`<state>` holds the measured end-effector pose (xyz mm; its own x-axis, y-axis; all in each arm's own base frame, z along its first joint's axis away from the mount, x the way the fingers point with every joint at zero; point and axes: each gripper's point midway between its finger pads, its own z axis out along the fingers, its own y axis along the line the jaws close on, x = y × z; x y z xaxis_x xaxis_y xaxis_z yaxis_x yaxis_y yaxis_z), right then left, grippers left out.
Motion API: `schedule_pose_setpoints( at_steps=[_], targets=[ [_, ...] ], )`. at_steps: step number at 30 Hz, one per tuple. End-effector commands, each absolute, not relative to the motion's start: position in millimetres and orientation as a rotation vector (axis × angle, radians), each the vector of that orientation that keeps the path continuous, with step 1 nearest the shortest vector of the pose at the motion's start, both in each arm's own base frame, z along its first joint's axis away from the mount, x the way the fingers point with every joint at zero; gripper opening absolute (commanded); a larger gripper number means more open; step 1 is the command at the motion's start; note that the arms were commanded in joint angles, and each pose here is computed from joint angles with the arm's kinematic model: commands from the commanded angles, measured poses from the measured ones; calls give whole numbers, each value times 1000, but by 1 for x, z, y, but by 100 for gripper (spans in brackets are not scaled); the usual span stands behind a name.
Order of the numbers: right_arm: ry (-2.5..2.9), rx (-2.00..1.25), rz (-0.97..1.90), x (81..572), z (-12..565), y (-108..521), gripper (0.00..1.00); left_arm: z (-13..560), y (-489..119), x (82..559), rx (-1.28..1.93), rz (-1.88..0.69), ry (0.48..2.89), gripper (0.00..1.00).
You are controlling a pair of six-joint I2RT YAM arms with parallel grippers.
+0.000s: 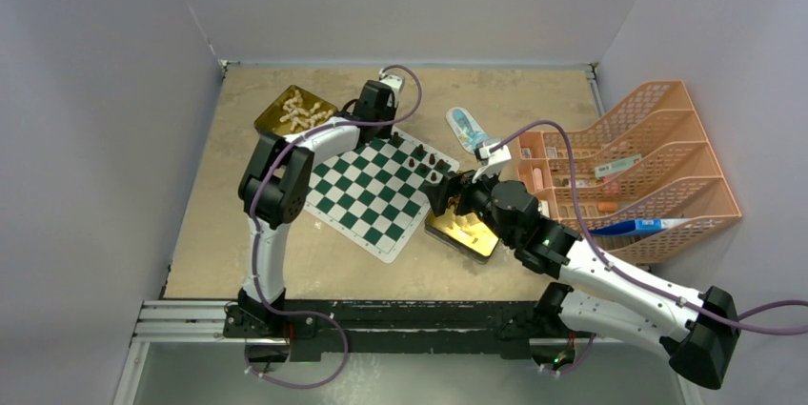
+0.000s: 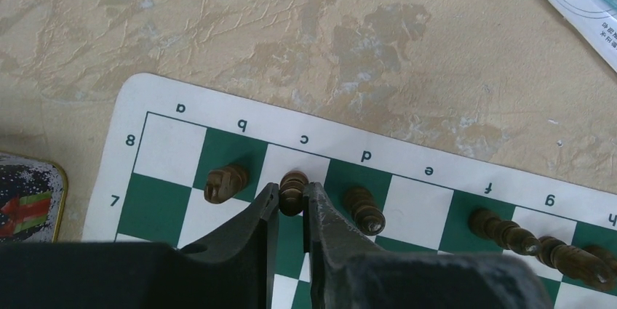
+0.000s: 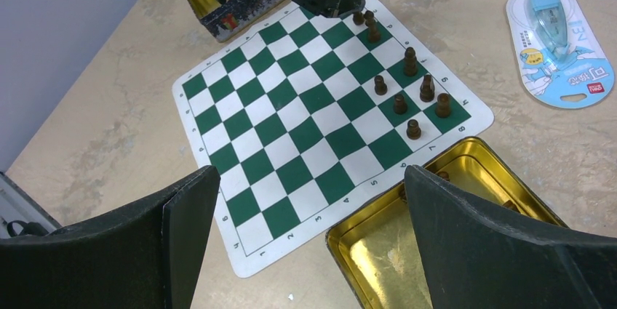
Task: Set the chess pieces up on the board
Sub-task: Place the chess piece on the chessboard, then pick up the chess piece from the storage box.
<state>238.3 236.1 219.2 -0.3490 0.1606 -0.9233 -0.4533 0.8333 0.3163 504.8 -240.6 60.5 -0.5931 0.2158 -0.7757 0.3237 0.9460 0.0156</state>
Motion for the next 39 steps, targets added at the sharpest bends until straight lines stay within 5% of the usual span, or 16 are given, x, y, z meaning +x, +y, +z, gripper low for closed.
schedule_pose_setpoints(
  at_steps=[1, 18, 28, 39],
  targets=[
    [1763, -204, 693, 239, 244, 241, 99, 70, -242, 518, 383, -157, 2180, 17],
    [1793, -203, 705, 238, 234, 245, 99, 99, -250, 516, 397, -211, 2170, 36],
    [1872, -142, 701, 239, 218, 246, 99, 181, -248, 495, 338, -303, 2103, 63],
    [2025, -52, 618, 248, 176, 247, 85, 292, -209, 414, 293, -361, 1977, 70]
  ],
)
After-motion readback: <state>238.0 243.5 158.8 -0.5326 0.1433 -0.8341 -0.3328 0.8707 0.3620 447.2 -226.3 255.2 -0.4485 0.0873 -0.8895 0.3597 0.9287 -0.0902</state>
